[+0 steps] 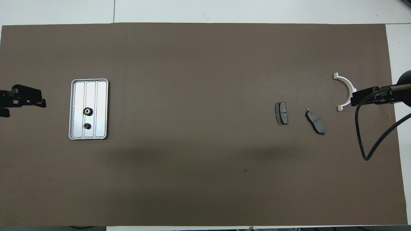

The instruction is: Pick bearing gear from pile to tray

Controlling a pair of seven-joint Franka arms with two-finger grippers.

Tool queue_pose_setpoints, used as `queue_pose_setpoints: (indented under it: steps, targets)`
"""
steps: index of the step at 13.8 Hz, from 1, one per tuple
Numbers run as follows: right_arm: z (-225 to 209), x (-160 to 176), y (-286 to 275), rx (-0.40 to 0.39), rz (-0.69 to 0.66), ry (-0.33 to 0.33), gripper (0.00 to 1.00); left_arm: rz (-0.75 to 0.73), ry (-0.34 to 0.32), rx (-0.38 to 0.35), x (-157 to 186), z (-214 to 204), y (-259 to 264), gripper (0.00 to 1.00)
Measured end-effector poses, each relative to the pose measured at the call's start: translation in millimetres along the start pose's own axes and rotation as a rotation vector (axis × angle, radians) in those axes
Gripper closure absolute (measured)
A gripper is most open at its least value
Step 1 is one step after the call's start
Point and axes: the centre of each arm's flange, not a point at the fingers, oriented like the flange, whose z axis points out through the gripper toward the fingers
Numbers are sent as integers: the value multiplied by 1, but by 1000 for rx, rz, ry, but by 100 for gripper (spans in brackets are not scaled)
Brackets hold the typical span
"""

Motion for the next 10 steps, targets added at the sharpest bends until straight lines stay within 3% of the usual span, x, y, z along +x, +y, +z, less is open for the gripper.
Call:
queue_pose_setpoints:
  steps: [10]
  targets:
    - [0,0,0,0,0,0,0,31,12,-2,0,-5,17,0]
